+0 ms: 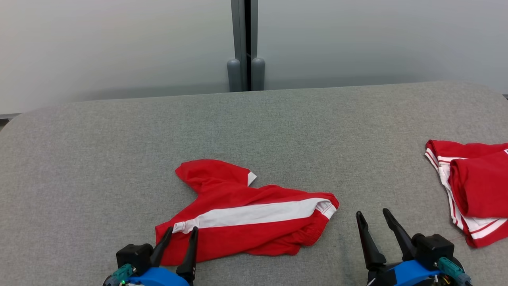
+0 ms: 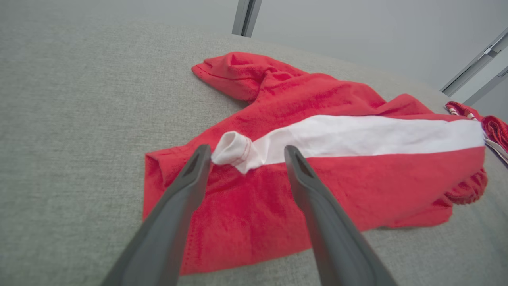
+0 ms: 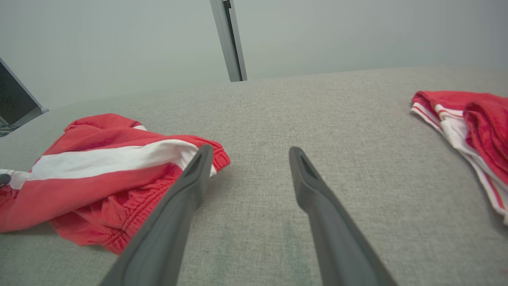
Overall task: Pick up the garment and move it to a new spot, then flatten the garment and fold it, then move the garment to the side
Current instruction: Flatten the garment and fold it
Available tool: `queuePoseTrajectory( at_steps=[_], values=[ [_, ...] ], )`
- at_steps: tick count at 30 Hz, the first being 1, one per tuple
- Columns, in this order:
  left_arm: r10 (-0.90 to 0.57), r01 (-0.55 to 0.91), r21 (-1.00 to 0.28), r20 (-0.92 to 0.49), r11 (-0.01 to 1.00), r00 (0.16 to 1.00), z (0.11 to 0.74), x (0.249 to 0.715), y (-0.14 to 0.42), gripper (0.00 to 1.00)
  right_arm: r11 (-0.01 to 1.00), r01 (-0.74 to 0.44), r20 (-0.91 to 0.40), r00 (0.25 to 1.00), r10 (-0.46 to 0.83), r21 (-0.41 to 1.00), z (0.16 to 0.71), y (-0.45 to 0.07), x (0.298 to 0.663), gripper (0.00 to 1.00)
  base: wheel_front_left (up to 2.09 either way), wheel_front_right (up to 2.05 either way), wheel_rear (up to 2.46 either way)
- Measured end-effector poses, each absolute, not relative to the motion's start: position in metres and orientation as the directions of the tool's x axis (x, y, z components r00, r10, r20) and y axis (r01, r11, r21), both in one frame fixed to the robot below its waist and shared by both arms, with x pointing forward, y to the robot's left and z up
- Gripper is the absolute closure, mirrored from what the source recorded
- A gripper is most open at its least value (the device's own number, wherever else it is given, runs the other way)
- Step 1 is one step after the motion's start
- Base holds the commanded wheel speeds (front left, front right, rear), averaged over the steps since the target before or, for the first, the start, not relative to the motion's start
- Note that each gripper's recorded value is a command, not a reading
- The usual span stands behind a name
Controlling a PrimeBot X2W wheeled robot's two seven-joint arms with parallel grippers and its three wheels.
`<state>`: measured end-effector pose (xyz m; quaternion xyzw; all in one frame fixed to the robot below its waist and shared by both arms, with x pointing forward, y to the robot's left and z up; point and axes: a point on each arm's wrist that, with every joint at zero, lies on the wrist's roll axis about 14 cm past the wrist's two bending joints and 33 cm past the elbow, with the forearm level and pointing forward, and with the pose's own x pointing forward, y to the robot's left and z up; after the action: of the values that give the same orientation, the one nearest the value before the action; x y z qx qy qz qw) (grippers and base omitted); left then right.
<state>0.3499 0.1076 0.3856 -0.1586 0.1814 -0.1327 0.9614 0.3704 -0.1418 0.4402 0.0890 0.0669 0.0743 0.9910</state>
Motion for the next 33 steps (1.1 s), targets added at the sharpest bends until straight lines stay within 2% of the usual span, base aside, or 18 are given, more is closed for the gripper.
queuePoseTrajectory(
  at_steps=[17, 33],
  values=[
    [-0.350, 0.245, -0.326, -0.321, 0.913, 0.880, 0.382, 0.340, 0.099, 0.00, 0.973, -0.134, -0.120, 0.980, 0.158, 0.189, 0.440, -0.142, 0.368, 0.00, 0.00, 0.00, 0.00],
    [-0.301, 0.213, -0.298, -0.291, 0.930, 0.908, 0.390, 0.337, 0.110, 0.00, 0.969, -0.155, -0.120, 0.976, 0.180, 0.190, 0.440, -0.135, 0.368, 0.00, 0.00, 0.00, 0.00]
  ],
)
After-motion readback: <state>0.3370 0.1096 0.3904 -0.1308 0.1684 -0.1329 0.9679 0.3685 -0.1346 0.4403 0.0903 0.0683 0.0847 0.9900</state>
